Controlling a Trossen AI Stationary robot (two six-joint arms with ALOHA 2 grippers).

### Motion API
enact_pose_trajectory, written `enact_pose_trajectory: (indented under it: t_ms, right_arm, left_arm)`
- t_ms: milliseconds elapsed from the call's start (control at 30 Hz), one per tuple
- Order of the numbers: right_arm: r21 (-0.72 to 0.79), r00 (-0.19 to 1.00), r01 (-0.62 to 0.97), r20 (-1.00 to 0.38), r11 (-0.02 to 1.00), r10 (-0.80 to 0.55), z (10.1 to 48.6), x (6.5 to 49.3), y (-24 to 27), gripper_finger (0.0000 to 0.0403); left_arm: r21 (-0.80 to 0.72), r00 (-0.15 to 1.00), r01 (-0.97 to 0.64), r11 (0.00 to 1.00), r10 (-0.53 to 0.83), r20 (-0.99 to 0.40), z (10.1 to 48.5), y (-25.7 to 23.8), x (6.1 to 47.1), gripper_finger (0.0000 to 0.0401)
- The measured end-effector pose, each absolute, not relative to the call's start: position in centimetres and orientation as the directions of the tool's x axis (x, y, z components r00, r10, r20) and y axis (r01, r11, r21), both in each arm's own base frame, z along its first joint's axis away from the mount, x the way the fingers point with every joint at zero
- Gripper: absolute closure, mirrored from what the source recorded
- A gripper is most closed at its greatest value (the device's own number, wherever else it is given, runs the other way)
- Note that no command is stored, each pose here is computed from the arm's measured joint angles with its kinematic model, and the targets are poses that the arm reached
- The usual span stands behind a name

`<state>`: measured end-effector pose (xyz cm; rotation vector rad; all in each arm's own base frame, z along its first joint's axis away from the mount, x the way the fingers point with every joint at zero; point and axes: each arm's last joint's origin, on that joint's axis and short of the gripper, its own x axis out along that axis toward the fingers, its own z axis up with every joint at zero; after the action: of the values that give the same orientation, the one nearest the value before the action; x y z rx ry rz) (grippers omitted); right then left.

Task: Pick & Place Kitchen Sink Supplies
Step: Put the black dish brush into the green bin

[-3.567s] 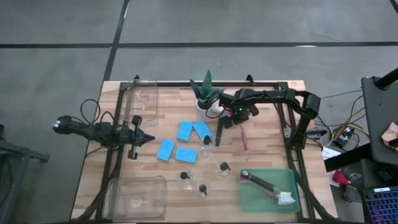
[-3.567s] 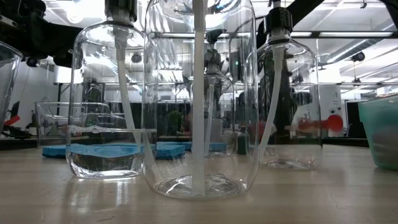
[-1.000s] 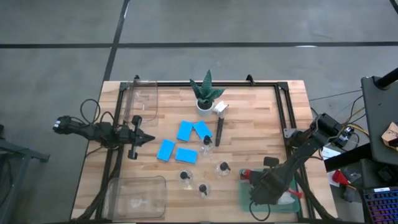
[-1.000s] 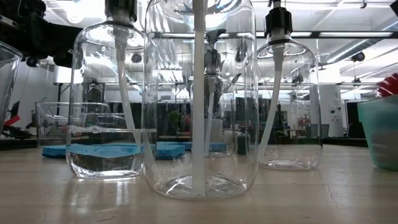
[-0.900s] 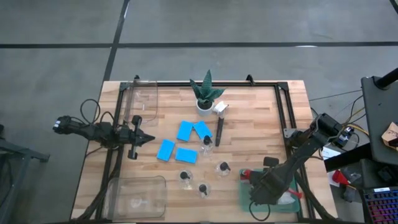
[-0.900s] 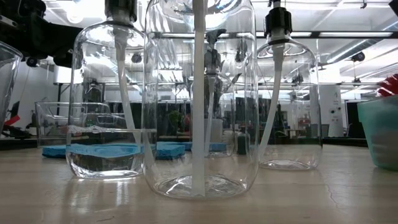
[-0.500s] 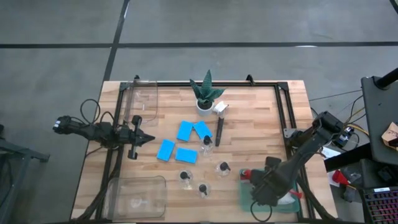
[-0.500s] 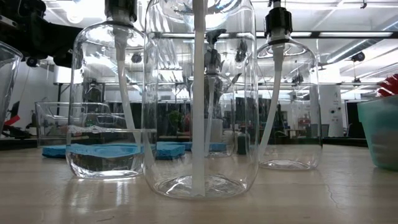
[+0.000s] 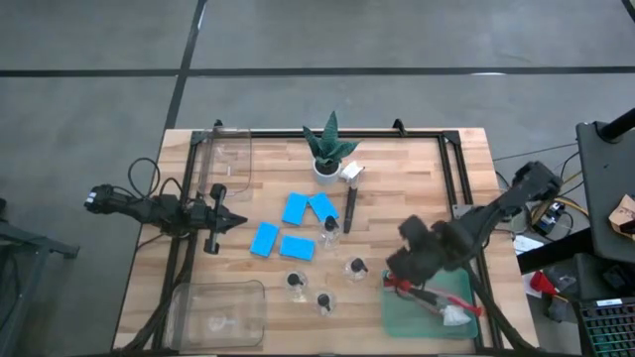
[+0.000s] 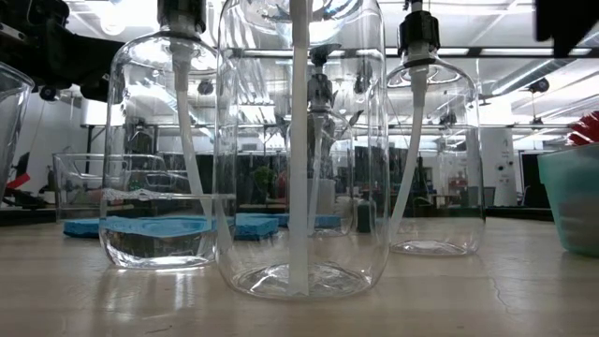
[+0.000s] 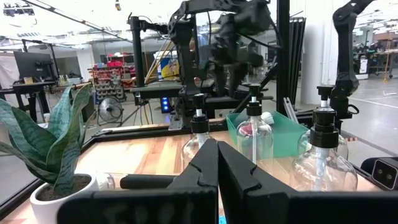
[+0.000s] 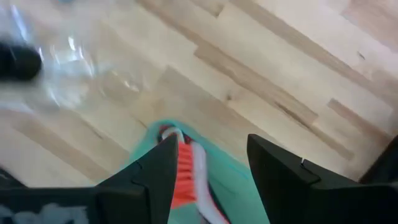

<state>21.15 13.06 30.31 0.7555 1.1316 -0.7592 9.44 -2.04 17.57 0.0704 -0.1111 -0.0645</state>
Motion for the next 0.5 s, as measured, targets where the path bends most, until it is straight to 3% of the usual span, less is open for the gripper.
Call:
enact_pose_trajectory:
  t_ms: [233, 500]
  right_arm:
    - [0.338, 0.391, 0.874, -0.916, 0.349, -0.091, 32.9, 21.7, 8.8, 0.0214]
    - [0.336, 0.409, 0.861, -0.904, 0.383, -0.127, 32.7, 24.4, 2.9, 0.0155]
  left_arm:
    - [0.074, 0.992, 0.061, 0.995, -0.068, 0.109, 17.6, -2.0, 9.4, 0.0401]
    - [0.074, 0.992, 0.060, 0.995, -0.068, 0.109, 17.6, -2.0, 9.4, 0.0401]
